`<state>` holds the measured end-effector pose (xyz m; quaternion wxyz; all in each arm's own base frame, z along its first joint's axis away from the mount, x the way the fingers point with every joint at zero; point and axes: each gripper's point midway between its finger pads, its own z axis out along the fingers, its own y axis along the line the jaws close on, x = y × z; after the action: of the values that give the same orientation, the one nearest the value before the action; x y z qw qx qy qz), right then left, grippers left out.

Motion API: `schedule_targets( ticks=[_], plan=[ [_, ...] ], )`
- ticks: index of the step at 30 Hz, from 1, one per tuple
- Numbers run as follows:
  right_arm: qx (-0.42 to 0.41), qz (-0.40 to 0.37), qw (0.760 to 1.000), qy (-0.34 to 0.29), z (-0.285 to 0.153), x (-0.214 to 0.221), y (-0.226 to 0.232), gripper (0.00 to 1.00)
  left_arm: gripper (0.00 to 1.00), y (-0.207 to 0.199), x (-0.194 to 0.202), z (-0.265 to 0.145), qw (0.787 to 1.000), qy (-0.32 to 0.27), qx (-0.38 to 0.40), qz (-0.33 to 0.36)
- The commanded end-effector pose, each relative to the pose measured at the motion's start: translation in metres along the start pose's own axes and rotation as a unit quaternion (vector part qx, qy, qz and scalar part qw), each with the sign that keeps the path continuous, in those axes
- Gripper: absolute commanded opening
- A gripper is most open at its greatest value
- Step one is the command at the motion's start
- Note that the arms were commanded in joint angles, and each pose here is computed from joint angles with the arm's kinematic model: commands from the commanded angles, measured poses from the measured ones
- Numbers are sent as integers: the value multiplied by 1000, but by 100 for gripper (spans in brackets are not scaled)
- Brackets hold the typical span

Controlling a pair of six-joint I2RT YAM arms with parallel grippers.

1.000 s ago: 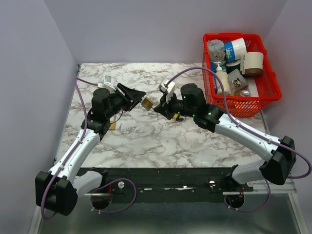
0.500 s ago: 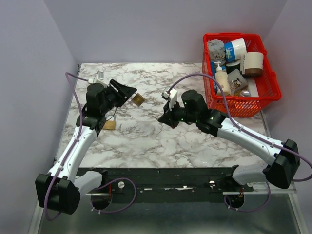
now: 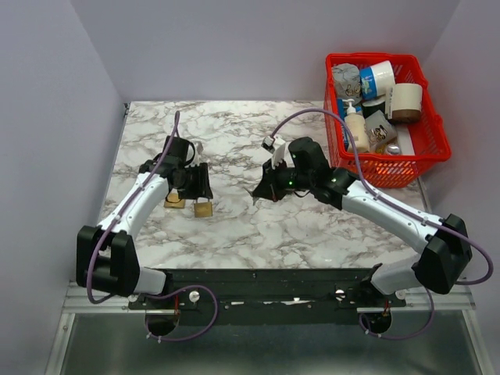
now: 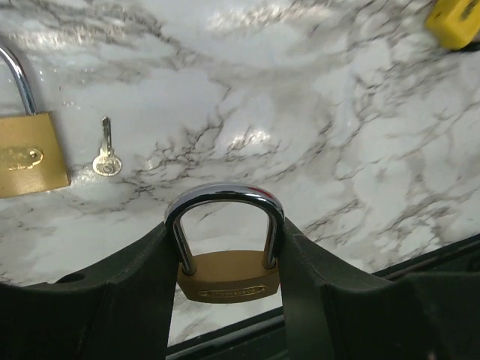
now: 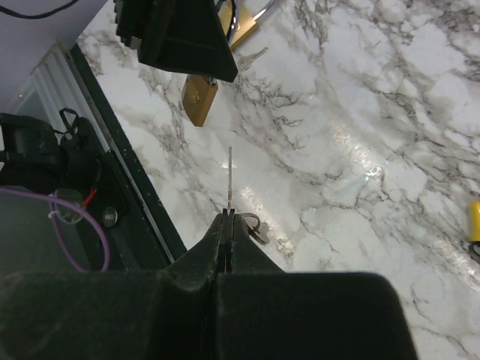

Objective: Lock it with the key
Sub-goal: Place the lock at the center of the board.

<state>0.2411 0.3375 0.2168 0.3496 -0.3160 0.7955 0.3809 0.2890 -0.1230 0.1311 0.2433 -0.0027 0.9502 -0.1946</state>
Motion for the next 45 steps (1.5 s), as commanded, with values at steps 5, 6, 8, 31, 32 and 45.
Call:
schedule_targets(
  ticks=[5,6,8,31,32,45],
  plan=[
    [-63,61,995,39,16,15,19,1,0,17,22,36,996,86,-18,35],
    [-64,67,995,41,18,17,18,1,0,17,19,39,996,85,-21,32],
    [-65,77,994,50,24,22,17,1,0,19,14,48,996,85,-26,25],
    [-67,289,944,146,102,79,-3,1,3,43,3,110,989,119,-87,-30],
    [-65,294,942,149,105,81,-4,1,6,45,4,111,988,120,-90,-29],
    [-32,325,936,132,127,79,-20,1,69,53,6,114,985,129,-112,-29]
  ],
)
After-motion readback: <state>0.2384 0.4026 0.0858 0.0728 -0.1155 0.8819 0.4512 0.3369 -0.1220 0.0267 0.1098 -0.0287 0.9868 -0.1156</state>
